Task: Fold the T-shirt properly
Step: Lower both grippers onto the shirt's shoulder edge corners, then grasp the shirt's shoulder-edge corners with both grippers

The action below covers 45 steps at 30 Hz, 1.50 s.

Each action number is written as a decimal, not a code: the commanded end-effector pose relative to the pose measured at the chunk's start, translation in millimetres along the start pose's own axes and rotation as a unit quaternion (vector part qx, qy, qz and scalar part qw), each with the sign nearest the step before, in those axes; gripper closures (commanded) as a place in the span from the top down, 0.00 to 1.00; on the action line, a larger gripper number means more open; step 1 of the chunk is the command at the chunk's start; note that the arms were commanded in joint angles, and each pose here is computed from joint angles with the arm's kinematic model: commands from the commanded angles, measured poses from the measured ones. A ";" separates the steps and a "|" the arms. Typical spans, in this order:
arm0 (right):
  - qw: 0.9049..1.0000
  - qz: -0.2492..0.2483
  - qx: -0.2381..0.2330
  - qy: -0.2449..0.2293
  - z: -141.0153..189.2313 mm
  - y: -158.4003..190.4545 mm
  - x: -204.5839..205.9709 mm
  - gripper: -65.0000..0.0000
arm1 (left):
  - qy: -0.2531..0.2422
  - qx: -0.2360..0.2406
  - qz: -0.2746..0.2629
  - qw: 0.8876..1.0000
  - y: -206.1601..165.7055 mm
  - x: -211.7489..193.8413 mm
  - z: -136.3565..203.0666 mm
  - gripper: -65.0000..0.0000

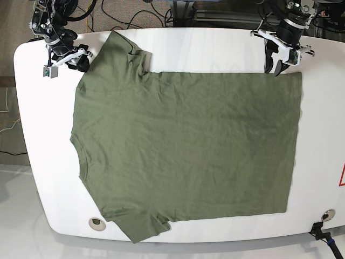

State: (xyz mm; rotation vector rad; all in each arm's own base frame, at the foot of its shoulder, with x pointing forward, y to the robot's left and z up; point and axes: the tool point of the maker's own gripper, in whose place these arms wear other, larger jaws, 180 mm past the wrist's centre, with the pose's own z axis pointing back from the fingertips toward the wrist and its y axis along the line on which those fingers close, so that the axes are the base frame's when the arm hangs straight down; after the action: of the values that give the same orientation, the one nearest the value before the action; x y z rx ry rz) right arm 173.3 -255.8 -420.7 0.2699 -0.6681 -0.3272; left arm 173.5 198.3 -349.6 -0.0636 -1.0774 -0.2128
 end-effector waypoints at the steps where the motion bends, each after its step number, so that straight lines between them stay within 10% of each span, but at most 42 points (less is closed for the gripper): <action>1: 1.000 0.004 0.011 0.008 1.9 2.5 -1.4 0.37 | -0.018 -0.001 -0.005 1.000 0.2 9.9 1.9 0.22; 28: 0.997 0.007 0.060 0.037 -8.2 29.0 -16.2 0.35 | -0.032 -0.004 -0.004 0.999 0.0 15.4 -2.2 0.22; 39: 0.997 0.011 0.065 0.027 -10.1 30.6 -5.4 0.00 | -0.048 -0.005 -0.011 0.999 1.5 24.6 -9.3 0.24; 45: 0.998 0.014 0.063 0.024 -9.9 29.5 -1.5 0.00 | -0.058 0.021 -0.003 0.998 25.8 33.6 -15.6 0.25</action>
State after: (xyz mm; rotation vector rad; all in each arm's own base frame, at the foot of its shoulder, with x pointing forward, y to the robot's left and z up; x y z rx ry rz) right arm 182.2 -220.8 -424.4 0.4009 -0.6293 -0.2651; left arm 201.4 209.6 -338.3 -0.0458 -1.1539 -0.2042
